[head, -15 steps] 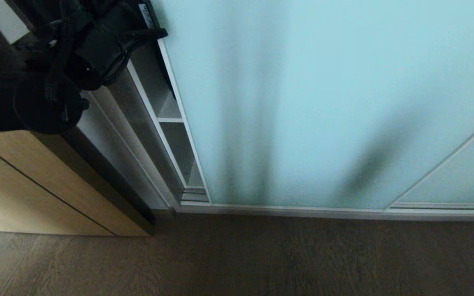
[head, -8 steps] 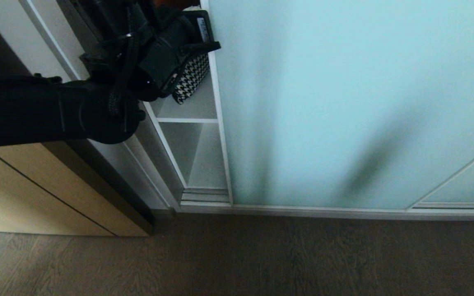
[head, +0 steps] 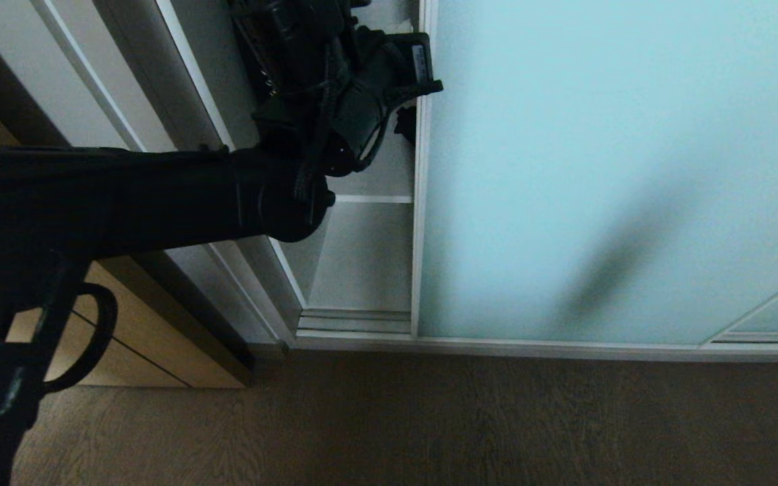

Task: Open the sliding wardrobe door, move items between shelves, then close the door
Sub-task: Open the door

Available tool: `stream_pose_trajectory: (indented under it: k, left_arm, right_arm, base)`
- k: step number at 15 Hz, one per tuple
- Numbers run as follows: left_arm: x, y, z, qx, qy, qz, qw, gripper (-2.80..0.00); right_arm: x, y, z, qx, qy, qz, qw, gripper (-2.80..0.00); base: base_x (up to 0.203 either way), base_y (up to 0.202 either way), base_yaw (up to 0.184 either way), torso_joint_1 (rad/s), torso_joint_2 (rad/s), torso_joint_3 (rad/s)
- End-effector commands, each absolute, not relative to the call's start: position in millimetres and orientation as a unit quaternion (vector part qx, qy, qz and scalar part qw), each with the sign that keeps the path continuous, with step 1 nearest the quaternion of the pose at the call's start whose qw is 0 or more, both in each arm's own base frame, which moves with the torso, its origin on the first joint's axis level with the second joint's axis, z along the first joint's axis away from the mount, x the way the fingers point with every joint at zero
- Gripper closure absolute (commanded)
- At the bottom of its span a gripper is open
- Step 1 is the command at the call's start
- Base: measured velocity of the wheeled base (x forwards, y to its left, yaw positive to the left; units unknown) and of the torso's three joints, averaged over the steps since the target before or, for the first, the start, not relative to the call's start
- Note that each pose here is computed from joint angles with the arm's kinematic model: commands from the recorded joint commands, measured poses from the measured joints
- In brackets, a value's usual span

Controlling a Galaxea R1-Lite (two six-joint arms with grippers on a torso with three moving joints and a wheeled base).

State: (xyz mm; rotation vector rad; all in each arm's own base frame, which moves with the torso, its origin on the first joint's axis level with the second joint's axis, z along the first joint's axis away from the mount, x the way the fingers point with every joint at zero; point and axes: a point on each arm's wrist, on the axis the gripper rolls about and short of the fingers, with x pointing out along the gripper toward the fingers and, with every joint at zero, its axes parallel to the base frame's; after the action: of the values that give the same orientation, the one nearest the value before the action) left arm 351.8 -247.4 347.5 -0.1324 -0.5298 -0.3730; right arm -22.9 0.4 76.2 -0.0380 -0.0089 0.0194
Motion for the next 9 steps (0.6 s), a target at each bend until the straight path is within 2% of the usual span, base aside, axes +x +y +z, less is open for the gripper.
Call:
stream_pose_trajectory:
  k: [1,6,9]
  left_arm:
    - [353,-252,347,-0.068,-0.263,-0.184,0.945,0.0]
    - [306,-184,418,-0.095,-0.323,-0.102,0.936,0.0]
    - [284,-141,415,-0.05,-0.302,-0.023,0.952,0.0]
  right_arm:
    - [-23,0,76,-0.019,-0.005,0.01,1.0,0.0]
    - [-23,0,76,-0.019,-0.005,0.01,1.0,0.0]
    - [-23,0,76,-0.019,-0.005,0.01,1.0,0.0]
  base:
    - [0.0,0.0,0.0,0.0,0.0,0.0]
    - [0.0,0.0,0.0,0.0,0.0,0.0]
    - [0.0,0.0,0.0,0.0,0.0,0.0]
